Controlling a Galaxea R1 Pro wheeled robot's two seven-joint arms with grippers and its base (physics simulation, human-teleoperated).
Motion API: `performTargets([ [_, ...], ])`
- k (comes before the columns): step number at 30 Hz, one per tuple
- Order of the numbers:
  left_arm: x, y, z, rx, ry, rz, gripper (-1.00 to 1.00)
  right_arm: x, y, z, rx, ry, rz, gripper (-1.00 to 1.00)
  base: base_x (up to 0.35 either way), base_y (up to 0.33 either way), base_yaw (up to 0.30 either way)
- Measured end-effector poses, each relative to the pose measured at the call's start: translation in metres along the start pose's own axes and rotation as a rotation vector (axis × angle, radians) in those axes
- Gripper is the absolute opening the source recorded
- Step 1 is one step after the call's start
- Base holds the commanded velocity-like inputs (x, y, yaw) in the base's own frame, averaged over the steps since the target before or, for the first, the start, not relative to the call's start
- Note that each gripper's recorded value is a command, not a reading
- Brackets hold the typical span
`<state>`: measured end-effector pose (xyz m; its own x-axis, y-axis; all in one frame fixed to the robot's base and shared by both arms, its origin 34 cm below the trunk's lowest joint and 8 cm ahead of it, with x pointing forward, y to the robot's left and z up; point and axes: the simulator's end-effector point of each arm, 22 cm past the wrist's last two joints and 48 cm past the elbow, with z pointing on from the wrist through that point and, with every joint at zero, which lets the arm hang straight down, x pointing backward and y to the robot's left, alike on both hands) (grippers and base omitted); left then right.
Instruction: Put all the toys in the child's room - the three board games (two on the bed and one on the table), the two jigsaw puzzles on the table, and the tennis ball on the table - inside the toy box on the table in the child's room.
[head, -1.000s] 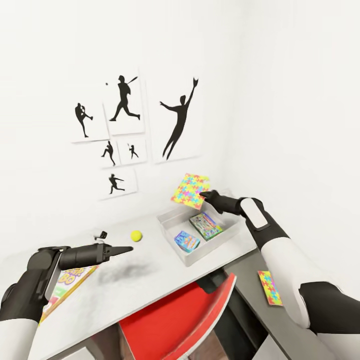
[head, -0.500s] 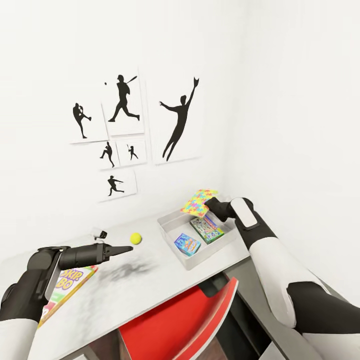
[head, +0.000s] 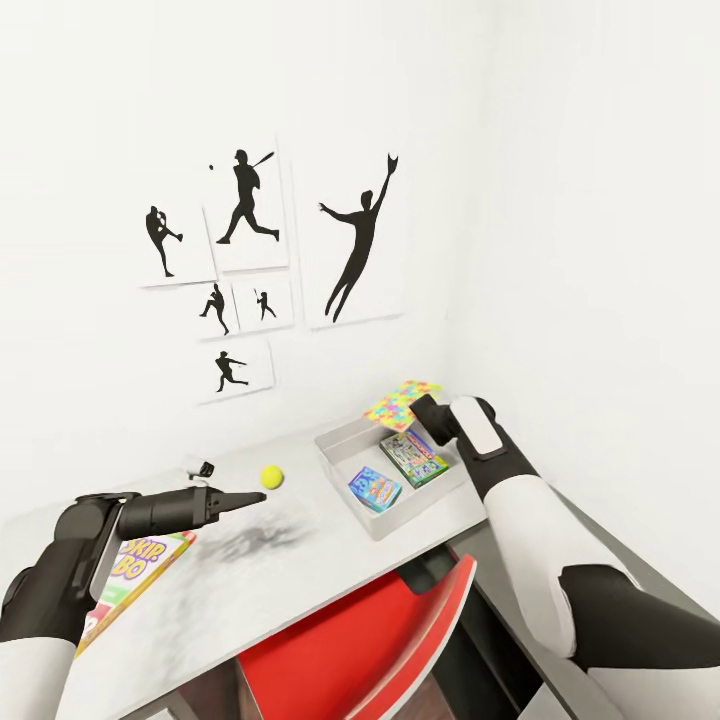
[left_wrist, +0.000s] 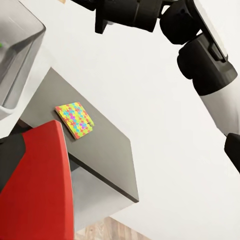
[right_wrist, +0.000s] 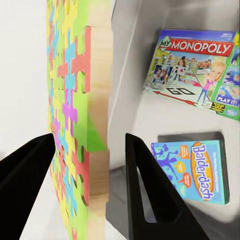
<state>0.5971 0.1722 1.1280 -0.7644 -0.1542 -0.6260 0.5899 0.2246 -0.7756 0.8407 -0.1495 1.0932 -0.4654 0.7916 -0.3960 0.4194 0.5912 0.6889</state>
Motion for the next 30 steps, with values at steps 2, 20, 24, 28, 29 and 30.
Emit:
performTargets([
  [2, 0.0, 0.0, 0.0, 0.0, 0.0, 0.0, 1.0, 0.002, 0.0, 0.0, 0.006, 0.001, 0.005, -1.0, 0.0, 0.0, 0.0],
  [20, 0.0, 0.0, 0.0, 0.0, -0.001, -0.001, 1.0, 0.04, -0.025, 0.015, 0.067, 0.092, 0.108, -1.0, 0.0, 0.054, 0.0],
  [24, 0.0, 0.0, 0.0, 0.0, -0.001, -0.001, 1.0, 0.034, -0.029, 0.016, 0.077, 0.059, 0.145, -1.0, 0.0, 0.184, 0.0],
  [28, 0.0, 0.0, 0.0, 0.0, -0.001, -0.001, 1.0, 0.032, -0.03, 0.017, 0.081, 0.049, 0.155, -1.0, 0.0, 0.103, 0.0],
  [29, 0.0, 0.0, 0.0, 0.0, -0.001, -0.001, 1.0, 0.032, -0.031, 0.017, 0.083, 0.049, 0.157, -1.0, 0.0, 0.029, 0.0],
  [30, 0.0, 0.0, 0.0, 0.0, -0.001, -0.001, 1.0, 0.034, -0.034, 0.018, 0.088, 0.051, 0.158, -1.0, 0.0, 0.018, 0.0],
])
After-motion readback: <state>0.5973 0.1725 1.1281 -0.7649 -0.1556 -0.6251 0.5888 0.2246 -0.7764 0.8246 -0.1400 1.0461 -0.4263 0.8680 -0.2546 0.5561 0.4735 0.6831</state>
